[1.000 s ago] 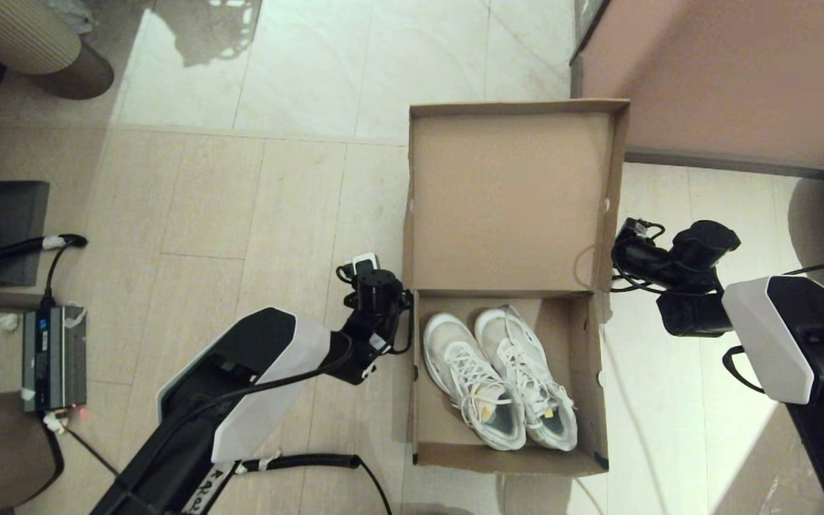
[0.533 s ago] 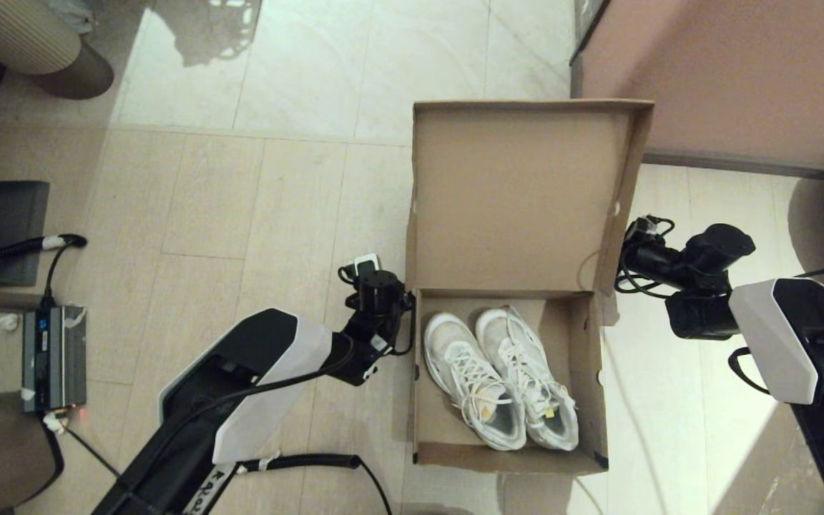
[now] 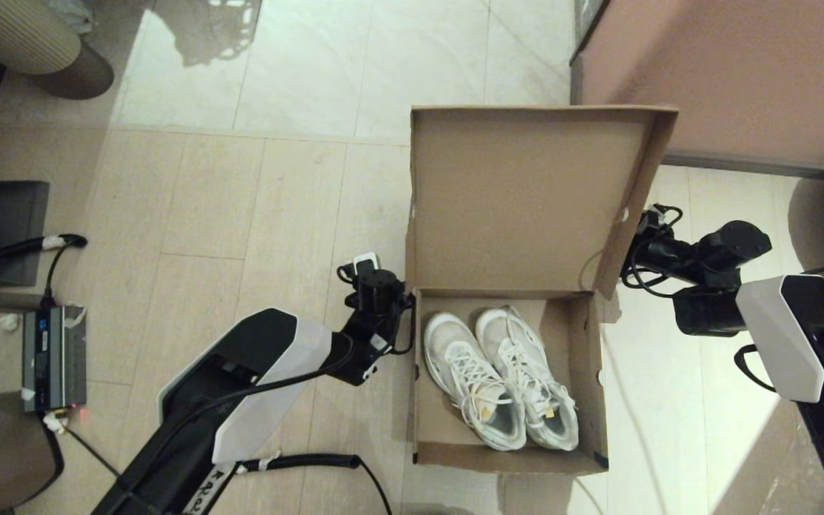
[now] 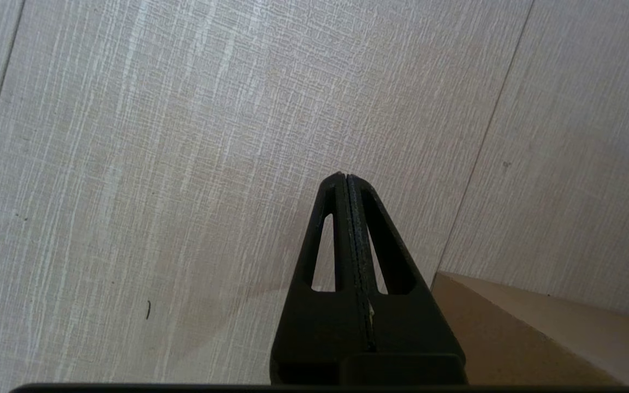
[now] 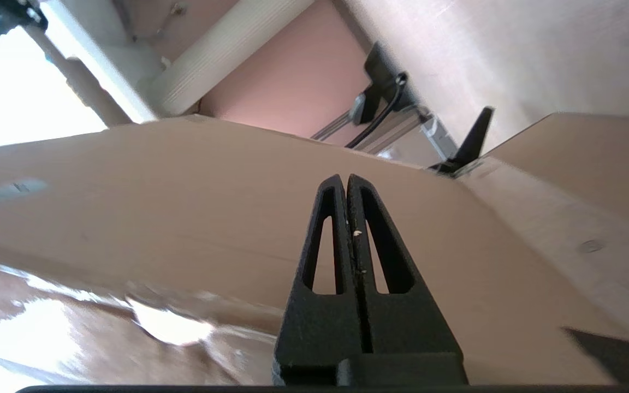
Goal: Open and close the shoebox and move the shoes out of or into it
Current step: Close the shoe box
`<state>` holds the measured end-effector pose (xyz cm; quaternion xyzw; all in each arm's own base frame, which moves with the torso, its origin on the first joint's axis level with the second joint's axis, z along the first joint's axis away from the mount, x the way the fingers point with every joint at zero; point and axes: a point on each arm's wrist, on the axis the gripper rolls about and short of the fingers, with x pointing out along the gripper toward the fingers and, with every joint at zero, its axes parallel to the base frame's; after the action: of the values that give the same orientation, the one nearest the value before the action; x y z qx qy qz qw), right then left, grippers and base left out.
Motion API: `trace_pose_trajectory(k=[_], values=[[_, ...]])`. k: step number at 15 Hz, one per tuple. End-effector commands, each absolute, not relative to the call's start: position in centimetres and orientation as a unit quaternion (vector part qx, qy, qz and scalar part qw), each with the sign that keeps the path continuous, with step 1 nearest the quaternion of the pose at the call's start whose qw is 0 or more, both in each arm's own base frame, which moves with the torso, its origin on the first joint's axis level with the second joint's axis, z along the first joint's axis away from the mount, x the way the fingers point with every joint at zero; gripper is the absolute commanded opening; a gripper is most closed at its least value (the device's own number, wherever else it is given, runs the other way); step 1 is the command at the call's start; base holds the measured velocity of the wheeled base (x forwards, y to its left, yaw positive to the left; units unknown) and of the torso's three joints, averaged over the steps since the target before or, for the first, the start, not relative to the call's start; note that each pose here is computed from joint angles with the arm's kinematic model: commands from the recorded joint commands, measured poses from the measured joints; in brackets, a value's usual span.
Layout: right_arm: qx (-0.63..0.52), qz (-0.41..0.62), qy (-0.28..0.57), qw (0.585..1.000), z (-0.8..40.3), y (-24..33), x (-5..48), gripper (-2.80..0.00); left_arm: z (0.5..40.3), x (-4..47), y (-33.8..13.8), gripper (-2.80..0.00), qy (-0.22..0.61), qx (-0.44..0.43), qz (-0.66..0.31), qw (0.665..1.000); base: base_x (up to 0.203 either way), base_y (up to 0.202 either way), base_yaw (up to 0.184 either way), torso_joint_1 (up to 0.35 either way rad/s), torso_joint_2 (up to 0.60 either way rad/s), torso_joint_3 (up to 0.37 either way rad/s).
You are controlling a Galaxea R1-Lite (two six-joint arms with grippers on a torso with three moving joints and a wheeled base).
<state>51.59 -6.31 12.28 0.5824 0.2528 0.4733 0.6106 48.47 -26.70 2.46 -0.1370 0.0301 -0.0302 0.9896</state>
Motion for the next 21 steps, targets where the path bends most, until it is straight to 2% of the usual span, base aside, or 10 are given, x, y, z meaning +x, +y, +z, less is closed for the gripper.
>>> trace_pose_trajectory(k=[1, 4, 12, 17, 21], values=[[0.581, 0.484, 0.257, 0.602, 12.9, -6.1, 51.2, -2.8, 2.6, 48.5, -26.7, -2.8, 0.027, -0.139, -0.029, 0.989, 0.0, 0.0, 0.0, 0.0, 0.0, 0.0], [0.598, 0.479, 0.275, 0.581, 13.1, -6.2, 51.0, -2.8, 3.3, 48.4, -26.7, -2.8, 0.021, -0.143, -0.03, 0.989, 0.0, 0.0, 0.0, 0.0, 0.0, 0.0], [0.597, 0.484, 0.275, 0.578, 14.9, -5.9, 50.5, -2.8, 9.3, 47.3, -25.2, -2.8, -0.005, -0.154, -0.024, 0.988, 0.0, 0.0, 0.0, 0.0, 0.0, 0.0], [0.589, 0.495, 0.273, 0.578, 16.6, -5.3, 50.0, -2.8, 13.4, 48.1, -20.2, -2.8, -0.036, -0.164, 0.019, 0.986, 0.0, 0.0, 0.0, 0.0, 0.0, 0.0], [0.586, 0.497, 0.289, 0.571, 17.9, -5.2, 49.5, -2.8, 14.7, 50.9, -15.9, -2.8, -0.075, -0.151, 0.047, 0.985, 0.0, 0.0, 0.0, 0.0, 0.0, 0.0]])
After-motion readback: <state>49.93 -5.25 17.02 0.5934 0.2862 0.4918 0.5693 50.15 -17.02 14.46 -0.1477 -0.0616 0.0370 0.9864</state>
